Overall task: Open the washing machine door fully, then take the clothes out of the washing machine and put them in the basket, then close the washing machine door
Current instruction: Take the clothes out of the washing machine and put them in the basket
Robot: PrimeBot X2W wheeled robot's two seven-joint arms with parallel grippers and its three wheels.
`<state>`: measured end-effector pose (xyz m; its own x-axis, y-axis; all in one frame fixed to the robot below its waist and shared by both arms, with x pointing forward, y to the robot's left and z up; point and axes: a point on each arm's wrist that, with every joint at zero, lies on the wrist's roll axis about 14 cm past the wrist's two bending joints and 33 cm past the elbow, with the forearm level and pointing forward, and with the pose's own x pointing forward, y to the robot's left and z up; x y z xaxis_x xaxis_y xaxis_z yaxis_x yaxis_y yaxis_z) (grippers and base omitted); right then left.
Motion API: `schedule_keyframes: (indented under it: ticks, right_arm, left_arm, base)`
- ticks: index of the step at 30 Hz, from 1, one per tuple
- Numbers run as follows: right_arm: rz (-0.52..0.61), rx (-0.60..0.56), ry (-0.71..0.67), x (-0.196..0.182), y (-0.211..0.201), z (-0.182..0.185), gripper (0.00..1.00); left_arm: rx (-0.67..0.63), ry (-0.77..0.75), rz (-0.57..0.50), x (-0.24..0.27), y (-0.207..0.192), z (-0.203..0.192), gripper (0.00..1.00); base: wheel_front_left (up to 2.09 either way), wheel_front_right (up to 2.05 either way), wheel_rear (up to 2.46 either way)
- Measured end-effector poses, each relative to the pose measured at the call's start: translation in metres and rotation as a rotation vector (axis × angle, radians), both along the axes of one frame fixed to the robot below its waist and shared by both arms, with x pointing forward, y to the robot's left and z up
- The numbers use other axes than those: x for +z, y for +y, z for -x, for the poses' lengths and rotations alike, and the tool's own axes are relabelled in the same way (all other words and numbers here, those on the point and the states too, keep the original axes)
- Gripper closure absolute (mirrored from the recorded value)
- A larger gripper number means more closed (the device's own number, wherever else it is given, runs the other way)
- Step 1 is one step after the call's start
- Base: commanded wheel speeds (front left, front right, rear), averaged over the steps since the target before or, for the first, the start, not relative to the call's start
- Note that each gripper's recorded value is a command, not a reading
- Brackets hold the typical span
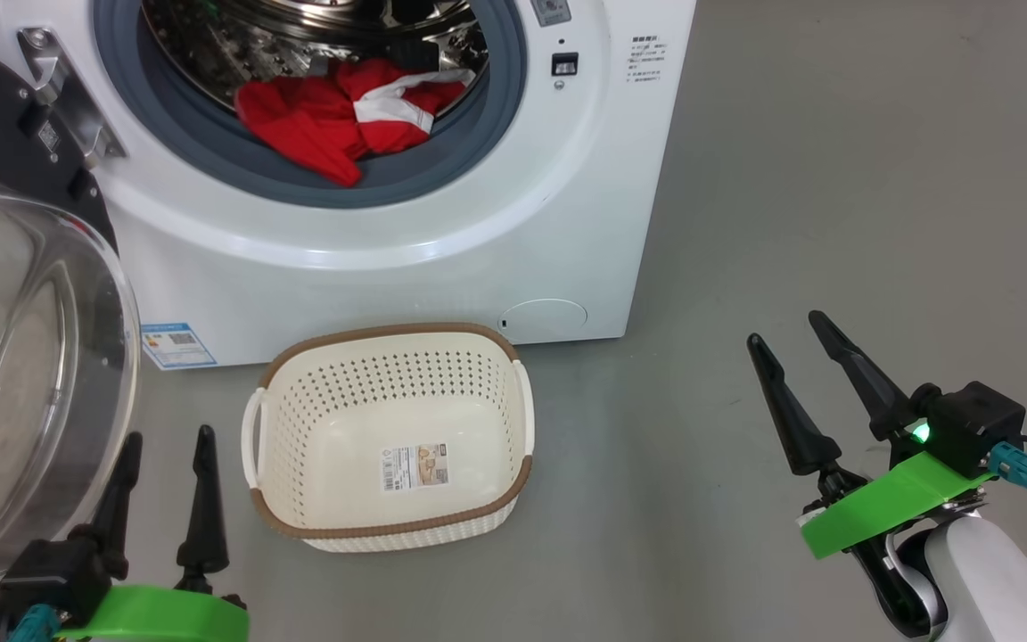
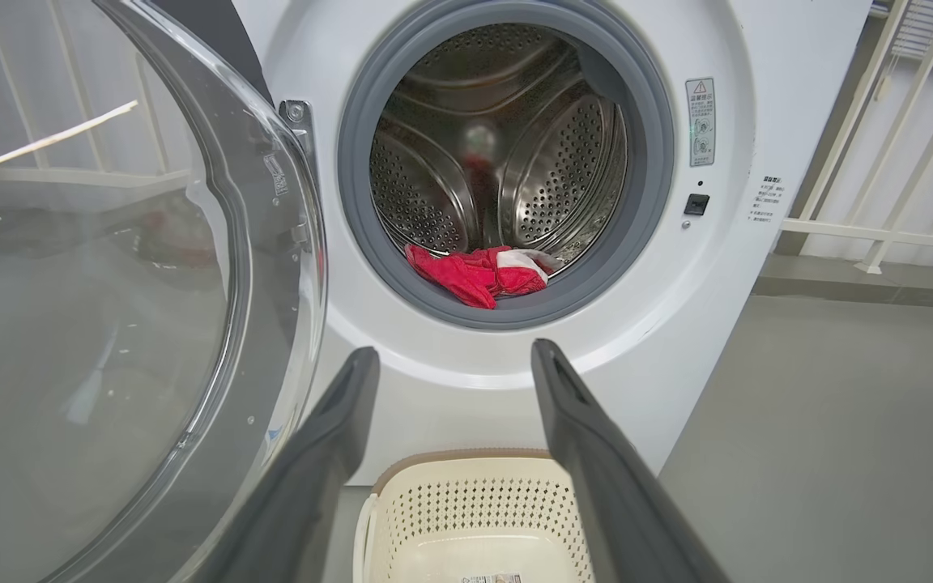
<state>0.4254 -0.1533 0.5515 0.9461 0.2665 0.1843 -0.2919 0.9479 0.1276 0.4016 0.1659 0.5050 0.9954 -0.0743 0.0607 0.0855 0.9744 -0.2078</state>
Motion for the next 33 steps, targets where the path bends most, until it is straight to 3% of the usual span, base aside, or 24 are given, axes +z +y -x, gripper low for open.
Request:
schedule_keyframes:
  ticks: [33]
  right_arm:
    - [-0.003,0.007,-0.005,0.0022,0.0033,-0.0003,0.00]
  left_arm:
    - [0.006,-0.017,-0.018,0.0031,0.0039,0.0024,0.00]
  base:
    - [0.00,0.00,0.00]
